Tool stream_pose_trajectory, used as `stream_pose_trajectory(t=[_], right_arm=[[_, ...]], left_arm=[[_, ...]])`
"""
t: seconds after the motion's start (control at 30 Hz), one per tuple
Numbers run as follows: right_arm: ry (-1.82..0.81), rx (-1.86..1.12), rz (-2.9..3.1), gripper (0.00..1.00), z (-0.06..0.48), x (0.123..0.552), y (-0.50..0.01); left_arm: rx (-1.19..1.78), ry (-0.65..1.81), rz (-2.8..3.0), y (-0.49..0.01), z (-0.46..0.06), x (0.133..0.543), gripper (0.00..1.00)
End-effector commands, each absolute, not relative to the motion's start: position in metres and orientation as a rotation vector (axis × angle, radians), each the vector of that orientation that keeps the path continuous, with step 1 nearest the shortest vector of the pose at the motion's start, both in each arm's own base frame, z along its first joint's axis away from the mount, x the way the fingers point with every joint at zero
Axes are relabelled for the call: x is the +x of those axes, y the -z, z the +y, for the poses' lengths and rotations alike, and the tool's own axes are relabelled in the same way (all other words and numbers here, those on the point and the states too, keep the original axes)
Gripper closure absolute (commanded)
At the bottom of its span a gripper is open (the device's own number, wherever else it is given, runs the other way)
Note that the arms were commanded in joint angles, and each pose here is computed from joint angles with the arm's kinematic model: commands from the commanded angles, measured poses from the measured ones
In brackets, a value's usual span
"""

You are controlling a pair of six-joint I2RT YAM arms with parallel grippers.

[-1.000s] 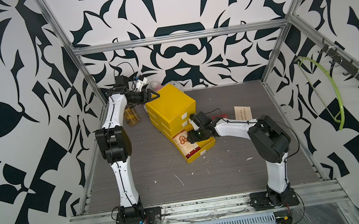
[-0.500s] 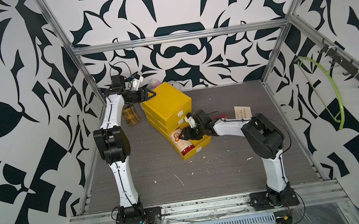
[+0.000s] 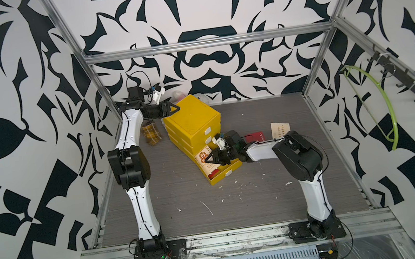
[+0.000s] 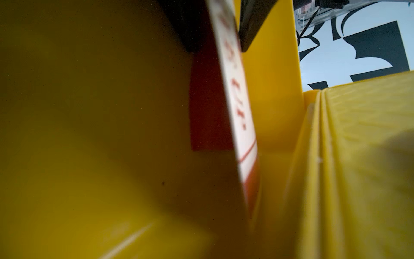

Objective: Take the postcards out of the drawer
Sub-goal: Pick up the postcards from the drawer.

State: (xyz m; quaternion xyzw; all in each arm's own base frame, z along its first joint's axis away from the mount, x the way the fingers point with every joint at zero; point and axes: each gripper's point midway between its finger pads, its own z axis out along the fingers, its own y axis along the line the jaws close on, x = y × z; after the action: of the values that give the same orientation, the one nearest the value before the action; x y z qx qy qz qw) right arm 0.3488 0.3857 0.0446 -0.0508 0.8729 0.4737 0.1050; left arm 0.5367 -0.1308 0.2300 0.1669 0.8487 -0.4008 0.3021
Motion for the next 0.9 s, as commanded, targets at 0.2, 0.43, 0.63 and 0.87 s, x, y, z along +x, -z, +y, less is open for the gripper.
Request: stream_pose_trajectory(t=[0.2, 0.43, 0.63, 0.87], right_arm=[[-1.393, -0.183, 2.518, 0.90, 0.387, 0.349, -0.084], [-1.389, -0.089, 2.548, 0.98, 0.377, 0.350, -0.110], [-1.305, -0.058, 2.582, 0.98, 0.362, 0.348, -0.122], [-1.201, -0.032, 2.608, 0.98, 0.340, 0.347, -0.128]], left_arm=[[0.418, 1.210, 2.425, -0.193, -0.163, 0.504, 0.39], [0.419, 1.199, 2.426, -0.193, -0.162, 0.505, 0.39], [0.418, 1.201, 2.430, -0.192, -0.162, 0.505, 0.39], [0.418, 1.189, 2.428, -0.195, -0.161, 0.505, 0.39]])
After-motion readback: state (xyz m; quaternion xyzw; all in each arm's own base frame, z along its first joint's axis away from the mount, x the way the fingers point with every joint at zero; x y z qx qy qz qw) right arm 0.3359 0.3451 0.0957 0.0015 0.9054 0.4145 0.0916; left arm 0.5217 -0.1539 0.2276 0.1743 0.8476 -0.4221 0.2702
